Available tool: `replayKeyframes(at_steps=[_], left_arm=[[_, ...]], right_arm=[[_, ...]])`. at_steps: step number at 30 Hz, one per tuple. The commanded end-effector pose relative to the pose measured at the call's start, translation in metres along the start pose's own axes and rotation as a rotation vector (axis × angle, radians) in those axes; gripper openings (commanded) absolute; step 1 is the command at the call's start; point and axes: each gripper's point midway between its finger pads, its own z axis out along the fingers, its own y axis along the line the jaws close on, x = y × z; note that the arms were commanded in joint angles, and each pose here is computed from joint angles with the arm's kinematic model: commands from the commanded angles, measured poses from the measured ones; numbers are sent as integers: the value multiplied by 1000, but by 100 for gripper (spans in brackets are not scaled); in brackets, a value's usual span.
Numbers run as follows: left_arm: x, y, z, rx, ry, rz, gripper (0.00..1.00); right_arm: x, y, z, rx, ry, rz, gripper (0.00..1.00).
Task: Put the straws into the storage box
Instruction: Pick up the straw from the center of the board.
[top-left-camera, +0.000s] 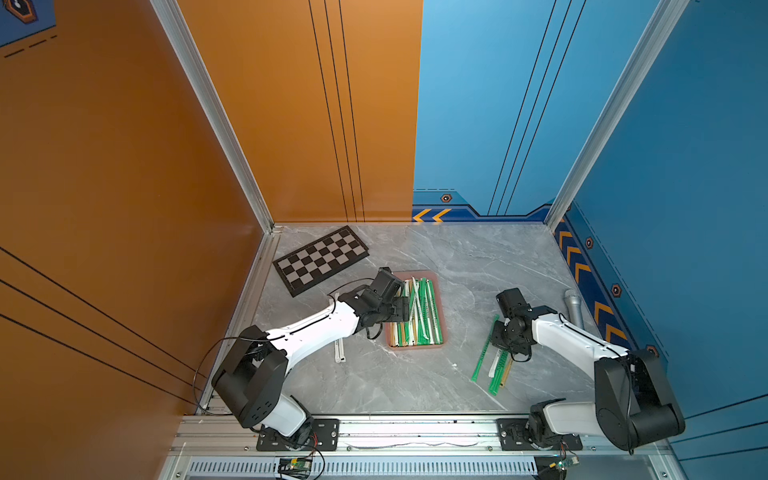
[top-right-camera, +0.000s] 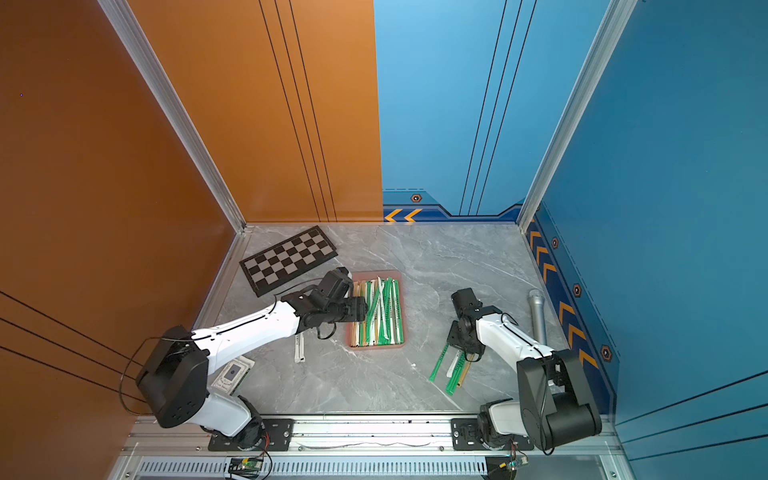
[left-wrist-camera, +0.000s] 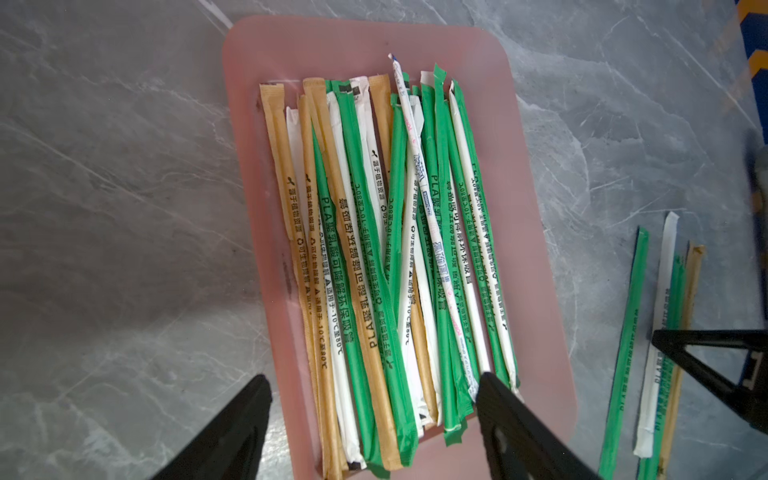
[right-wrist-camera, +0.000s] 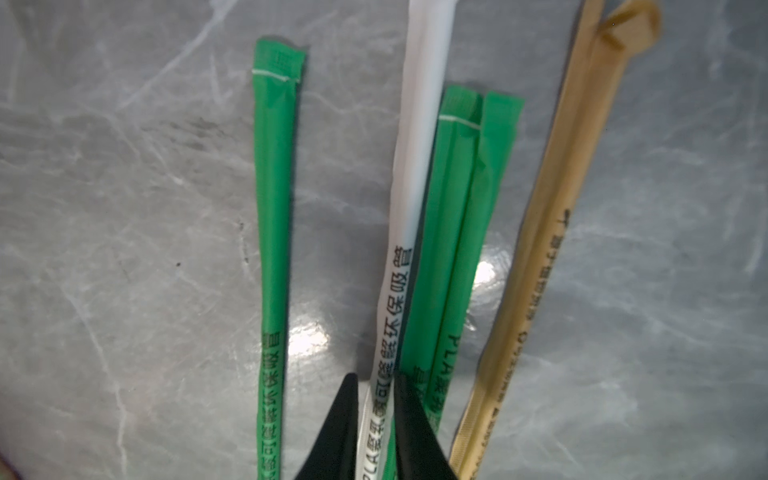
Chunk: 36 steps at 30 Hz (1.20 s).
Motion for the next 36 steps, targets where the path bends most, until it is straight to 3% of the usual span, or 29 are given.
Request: replayKeyframes(at_steps=[1,4,11,14,20,29,36], left_arm=[[-2,6,-11,-25,-37,10,94],[-4,9,-15,-31,-56,9,100],[-4,15,-19,-40,-65,4,99],[-5,18,-21,-47,-74,-4,99],[-10,26,-33,-64,-122,-15,99],[-10,55,-48,-123,-176,-46,99],[9,101,-42,-194,-93,-143,99]], right_arm=[[4,1,4,3,11,8,19],[3,3,5,0,11,5,18],[5,6,10,1,26,-6,17],[5,8,11,3,26,-12,10],[-1,12,6,-14,5,-12,6],[-32,46,-42,-137,-113,-7,5],[-52,120,-85,-312,-202,-122,6]])
